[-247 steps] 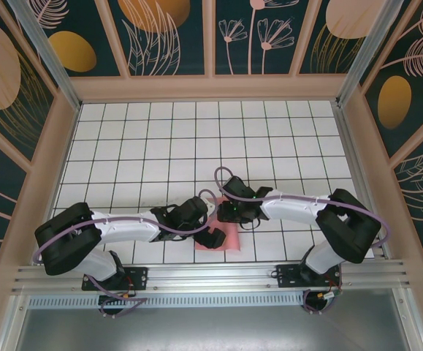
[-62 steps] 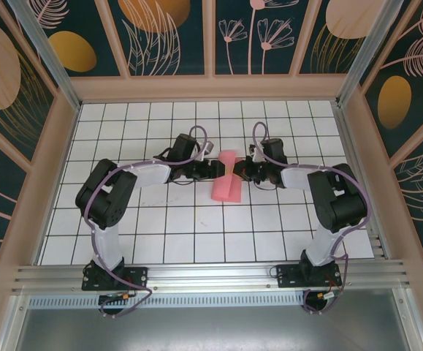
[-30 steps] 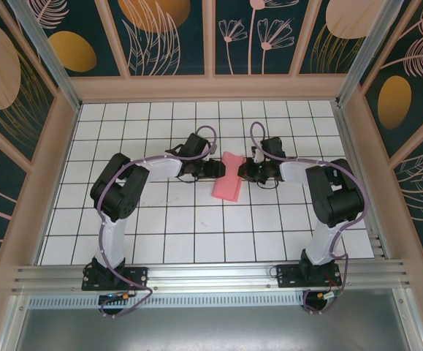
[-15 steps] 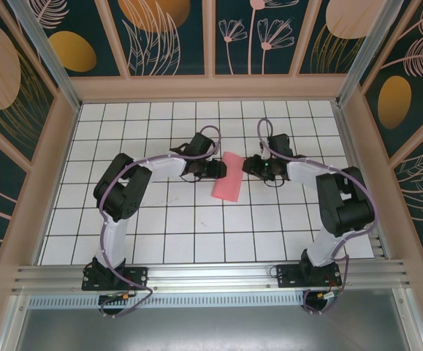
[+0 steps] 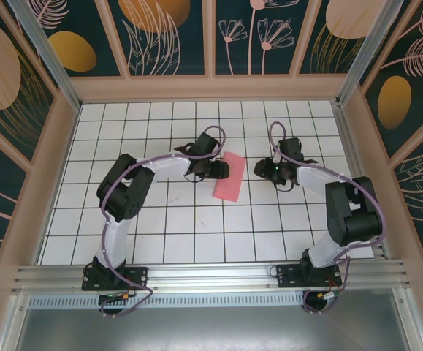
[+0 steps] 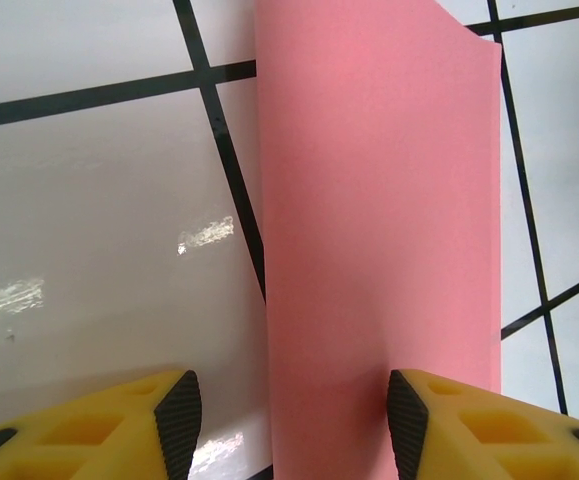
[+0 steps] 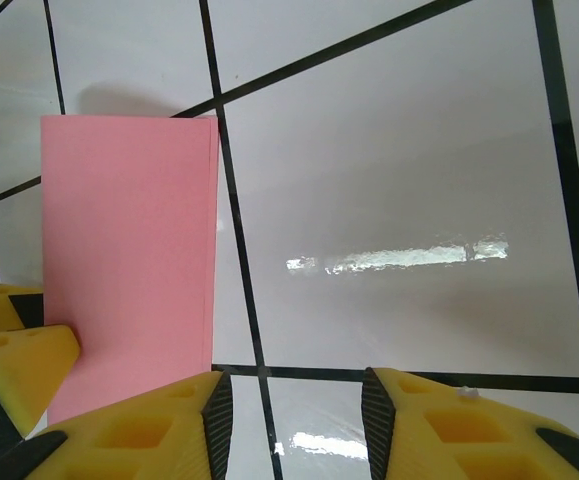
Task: Fold a paper plane with a square sheet of paper (fold left side to right side)
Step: First fold in half a square sheet of paper at the center of the table.
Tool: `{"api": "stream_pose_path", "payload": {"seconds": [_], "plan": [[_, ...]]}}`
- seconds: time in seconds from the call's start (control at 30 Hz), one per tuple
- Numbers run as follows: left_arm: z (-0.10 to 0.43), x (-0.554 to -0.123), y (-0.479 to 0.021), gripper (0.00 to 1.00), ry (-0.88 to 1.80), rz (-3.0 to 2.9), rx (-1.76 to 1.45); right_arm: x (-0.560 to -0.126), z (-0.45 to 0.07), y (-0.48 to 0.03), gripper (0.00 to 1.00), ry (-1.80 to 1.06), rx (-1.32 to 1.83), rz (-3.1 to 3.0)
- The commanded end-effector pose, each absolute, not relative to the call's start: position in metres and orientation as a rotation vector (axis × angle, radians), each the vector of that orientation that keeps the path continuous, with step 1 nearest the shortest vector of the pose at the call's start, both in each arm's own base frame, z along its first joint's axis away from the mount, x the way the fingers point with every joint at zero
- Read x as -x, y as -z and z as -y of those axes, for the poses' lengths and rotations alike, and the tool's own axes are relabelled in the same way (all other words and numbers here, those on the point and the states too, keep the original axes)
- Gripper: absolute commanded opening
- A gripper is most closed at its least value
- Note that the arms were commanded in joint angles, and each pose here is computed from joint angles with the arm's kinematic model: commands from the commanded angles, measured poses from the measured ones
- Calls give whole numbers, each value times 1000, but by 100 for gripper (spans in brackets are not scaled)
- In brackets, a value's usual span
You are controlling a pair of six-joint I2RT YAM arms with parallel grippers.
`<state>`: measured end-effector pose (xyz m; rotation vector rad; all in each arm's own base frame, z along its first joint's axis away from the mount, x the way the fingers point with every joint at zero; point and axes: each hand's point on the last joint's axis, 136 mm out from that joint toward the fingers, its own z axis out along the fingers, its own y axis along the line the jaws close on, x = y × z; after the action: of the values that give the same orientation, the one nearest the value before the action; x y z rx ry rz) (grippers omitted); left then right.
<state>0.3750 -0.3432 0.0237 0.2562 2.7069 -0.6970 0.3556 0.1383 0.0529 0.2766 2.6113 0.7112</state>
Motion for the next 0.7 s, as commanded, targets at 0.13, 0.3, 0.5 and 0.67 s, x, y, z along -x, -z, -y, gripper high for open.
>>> {"api": "stream_pose_path", "payload": {"seconds": [0.13, 0.3, 0.5, 0.67], "plan": [[349, -360, 9, 57, 656, -2791, -295, -350, -132, -54, 42, -688, -259, -2611], [353, -359, 13, 57, 652, -2798, -300, -348, -133, -52, 43, -699, -262, -2614], [354, -358, 17, 58, 645, -2807, -306, -346, -134, -51, 43, -708, -263, -2614], [354, -357, 18, 58, 641, -2810, -316, -346, -137, -52, 43, -734, -263, -2608]]}}
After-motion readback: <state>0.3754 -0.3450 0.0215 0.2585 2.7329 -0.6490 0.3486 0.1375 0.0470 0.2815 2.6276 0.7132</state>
